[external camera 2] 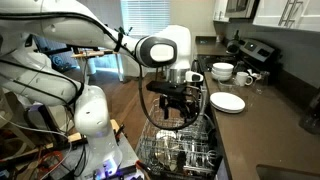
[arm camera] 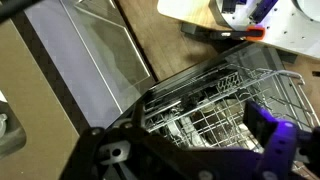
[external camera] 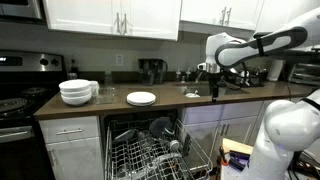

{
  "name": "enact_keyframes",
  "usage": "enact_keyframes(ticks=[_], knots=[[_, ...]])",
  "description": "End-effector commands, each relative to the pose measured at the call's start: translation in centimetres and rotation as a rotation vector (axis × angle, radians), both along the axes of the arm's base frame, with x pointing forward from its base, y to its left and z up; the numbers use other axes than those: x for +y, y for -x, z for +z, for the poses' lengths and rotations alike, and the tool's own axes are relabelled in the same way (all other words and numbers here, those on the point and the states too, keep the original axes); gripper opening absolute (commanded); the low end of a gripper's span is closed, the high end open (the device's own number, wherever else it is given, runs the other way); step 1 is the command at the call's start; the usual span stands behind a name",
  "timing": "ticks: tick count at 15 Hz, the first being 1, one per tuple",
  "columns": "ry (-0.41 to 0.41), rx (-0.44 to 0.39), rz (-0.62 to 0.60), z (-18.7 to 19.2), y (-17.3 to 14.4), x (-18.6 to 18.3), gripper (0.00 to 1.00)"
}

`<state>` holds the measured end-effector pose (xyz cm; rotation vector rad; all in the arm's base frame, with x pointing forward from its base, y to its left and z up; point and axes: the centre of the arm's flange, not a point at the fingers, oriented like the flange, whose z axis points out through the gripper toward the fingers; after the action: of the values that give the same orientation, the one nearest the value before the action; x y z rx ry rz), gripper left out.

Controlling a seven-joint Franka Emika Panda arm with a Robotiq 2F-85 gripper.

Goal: Pick up one plate and put it into the dishwasher.

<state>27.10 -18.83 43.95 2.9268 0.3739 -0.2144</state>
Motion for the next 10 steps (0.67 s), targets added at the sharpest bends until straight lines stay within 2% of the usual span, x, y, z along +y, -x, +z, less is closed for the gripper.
enact_keyframes(ticks=[1,7,10], knots=[[0.0,0.0,0.0,0.0,0.0,0.0,1.0],[0.0,0.0,0.0,0.0,0.0,0.0,1.0],[0.074,-0.003,0.067,1.5,-2.3,1.0,1.0]])
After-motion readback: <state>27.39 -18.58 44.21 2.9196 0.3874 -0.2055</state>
